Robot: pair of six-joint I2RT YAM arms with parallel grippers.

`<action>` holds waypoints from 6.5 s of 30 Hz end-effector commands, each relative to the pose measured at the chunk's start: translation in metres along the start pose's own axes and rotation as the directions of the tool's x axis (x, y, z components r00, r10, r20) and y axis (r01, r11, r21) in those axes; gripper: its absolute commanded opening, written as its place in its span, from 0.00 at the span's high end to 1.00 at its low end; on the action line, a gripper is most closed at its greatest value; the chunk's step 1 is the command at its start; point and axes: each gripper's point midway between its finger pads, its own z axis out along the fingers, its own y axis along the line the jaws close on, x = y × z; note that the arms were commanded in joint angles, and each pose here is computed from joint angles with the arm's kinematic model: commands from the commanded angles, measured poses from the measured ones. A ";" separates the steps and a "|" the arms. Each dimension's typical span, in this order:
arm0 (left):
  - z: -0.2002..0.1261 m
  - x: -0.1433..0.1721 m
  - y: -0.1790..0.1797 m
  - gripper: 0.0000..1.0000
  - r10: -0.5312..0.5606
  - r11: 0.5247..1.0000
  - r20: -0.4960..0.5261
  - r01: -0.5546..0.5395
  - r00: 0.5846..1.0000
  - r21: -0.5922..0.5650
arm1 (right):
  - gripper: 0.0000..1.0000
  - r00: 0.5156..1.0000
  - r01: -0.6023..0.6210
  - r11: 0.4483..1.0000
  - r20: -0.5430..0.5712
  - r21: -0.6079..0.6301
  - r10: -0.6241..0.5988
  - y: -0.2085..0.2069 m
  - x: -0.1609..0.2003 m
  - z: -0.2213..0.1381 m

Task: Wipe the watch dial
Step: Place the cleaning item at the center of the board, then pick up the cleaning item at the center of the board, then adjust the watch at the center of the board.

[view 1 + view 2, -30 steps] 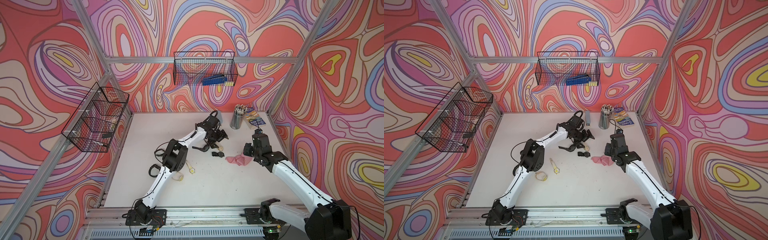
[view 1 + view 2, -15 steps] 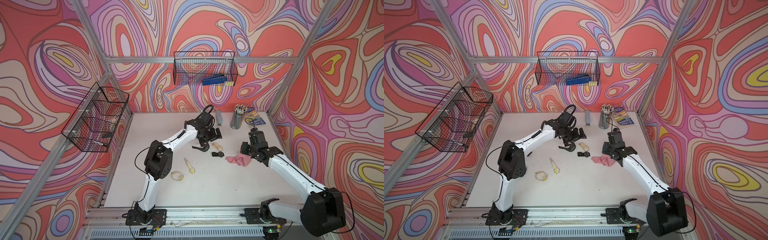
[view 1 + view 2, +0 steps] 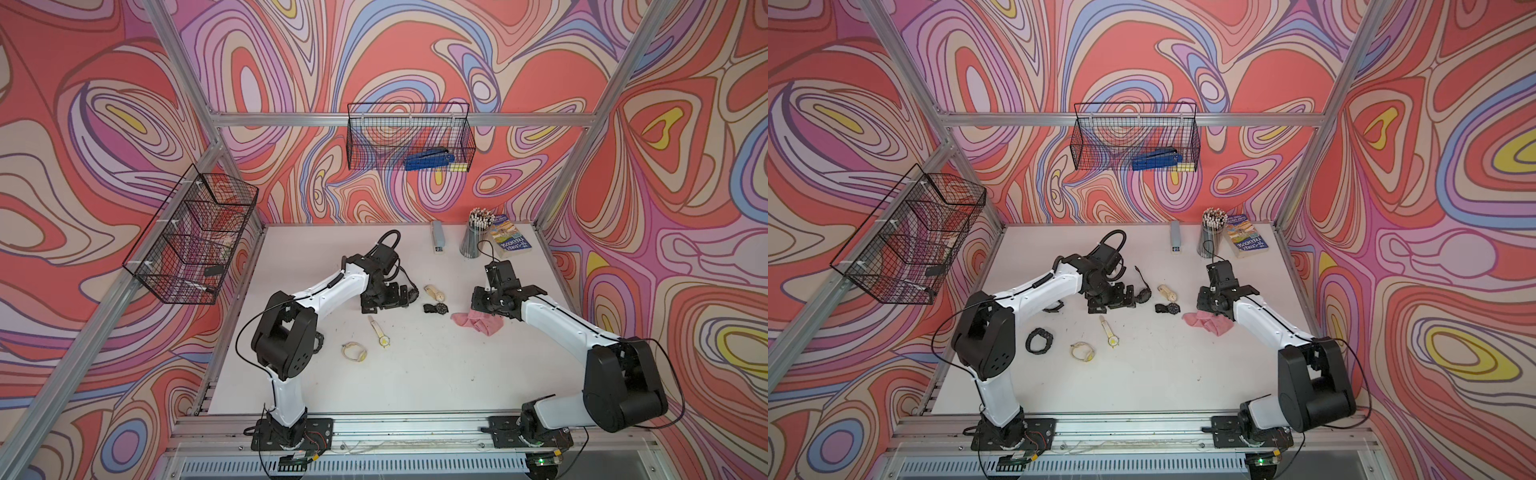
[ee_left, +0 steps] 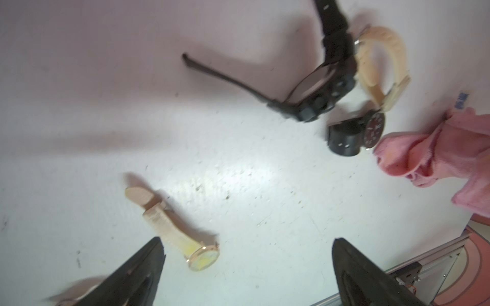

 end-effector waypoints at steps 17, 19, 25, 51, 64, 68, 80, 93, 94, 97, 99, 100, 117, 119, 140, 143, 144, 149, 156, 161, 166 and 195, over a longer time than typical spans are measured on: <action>0.005 0.033 0.031 0.00 -0.228 0.974 -0.090 0.226 0.970 -0.028 | 0.34 0.992 -0.060 0.987 -0.099 0.148 0.075 -0.029 0.013 0.036; 0.011 0.038 0.036 0.01 -0.269 0.963 -0.108 0.266 0.957 -0.048 | 0.35 0.988 -0.054 0.989 -0.136 0.137 0.073 -0.026 0.018 0.049; 0.019 0.038 0.045 0.18 -0.365 0.929 -0.099 0.356 0.926 -0.104 | 0.40 0.987 -0.040 0.994 -0.154 0.101 0.055 -0.020 0.019 0.059; 0.058 0.039 0.060 0.70 -0.612 0.781 -0.073 0.588 0.787 -0.211 | 0.33 0.996 -0.006 0.989 -0.089 0.150 0.019 -0.031 0.000 0.004; 0.069 0.053 0.051 0.73 -0.802 0.589 0.004 0.792 0.597 -0.160 | 0.29 0.987 -0.076 0.987 -0.133 0.140 0.095 -0.049 0.001 0.020; 0.074 0.055 0.041 0.61 -0.821 0.563 0.021 0.814 0.571 -0.141 | 0.29 0.982 -0.083 0.990 -0.158 0.111 0.100 -0.044 -0.004 0.038; 0.033 0.048 0.033 0.36 -0.496 0.853 0.003 0.488 0.868 -0.185 | 0.46 0.968 -0.084 0.995 -0.232 0.061 0.096 -0.036 0.011 0.077; 0.002 0.029 0.038 0.41 -0.056 0.997 -0.080 0.052 0.995 -0.050 | 0.96 0.994 0.055 0.998 -0.090 0.005 -0.055 -0.018 -0.010 0.001; 0.003 0.027 0.037 0.41 -0.028 0.999 -0.081 0.026 0.996 -0.028 | 0.97 0.994 0.084 0.996 -0.074 -0.005 -0.085 -0.011 -0.011 -0.009; 0.005 0.026 0.035 0.42 0.034 0.999 -0.090 -0.035 0.995 -0.009 | 0.98 0.980 0.193 0.981 -0.049 -0.025 -0.194 0.016 -0.006 -0.035; 0.009 0.025 0.036 0.42 0.064 0.998 -0.100 -0.065 0.993 -0.003 | 0.98 0.965 0.256 0.966 -0.047 -0.041 -0.257 0.034 0.002 -0.045; 0.011 0.024 0.038 0.43 0.078 0.997 -0.103 -0.079 0.992 -0.012 | 0.99 0.958 0.279 0.959 -0.046 -0.056 -0.282 0.045 0.006 -0.049; 0.044 0.037 0.046 0.50 0.077 0.997 -0.168 -0.074 0.983 0.024 | 1.00 0.814 0.569 0.788 0.026 -0.235 -0.580 0.187 0.064 -0.032; 0.048 0.038 0.050 0.51 0.073 0.997 -0.175 -0.073 0.982 0.006 | 1.00 0.815 0.569 0.789 0.034 -0.233 -0.578 0.185 0.064 -0.034; 0.036 0.020 0.040 0.54 0.201 0.979 -0.159 -0.204 0.967 -0.006 | 1.00 0.804 0.587 0.786 0.023 -0.195 -0.594 0.166 0.073 -0.031; 0.045 0.025 0.043 0.56 0.197 0.980 -0.192 -0.201 0.961 -0.002 | 1.00 0.803 0.589 0.785 0.023 -0.192 -0.596 0.165 0.072 -0.031; 0.047 0.026 0.044 0.56 0.197 0.980 -0.197 -0.201 0.960 0.002 | 1.00 0.802 0.590 0.785 0.026 -0.190 -0.596 0.165 0.072 -0.031; 0.055 0.038 0.046 0.61 0.184 0.983 -0.242 -0.185 0.953 0.020 | 1.00 0.800 0.595 0.785 0.036 -0.174 -0.599 0.162 0.069 -0.034; 0.063 0.059 0.055 0.72 0.052 0.999 -0.290 -0.053 0.955 0.006 | 1.00 0.800 0.598 0.786 0.043 -0.158 -0.599 0.159 0.067 -0.036; 0.066 0.071 0.058 0.83 -0.100 0.995 -0.302 0.100 0.948 -0.014 | 1.00 0.795 0.604 0.781 0.051 -0.158 -0.605 0.157 0.068 -0.039; 0.067 0.080 0.058 0.90 -0.261 0.963 -0.288 0.269 0.921 -0.012 | 1.00 0.779 0.624 0.763 0.058 -0.167 -0.625 0.155 0.070 -0.042; 0.019 0.070 0.056 0.60 -0.396 0.917 -0.050 0.397 0.917 0.017 | 1.00 0.594 0.764 0.575 -0.030 -0.291 -0.804 0.197 0.164 -0.008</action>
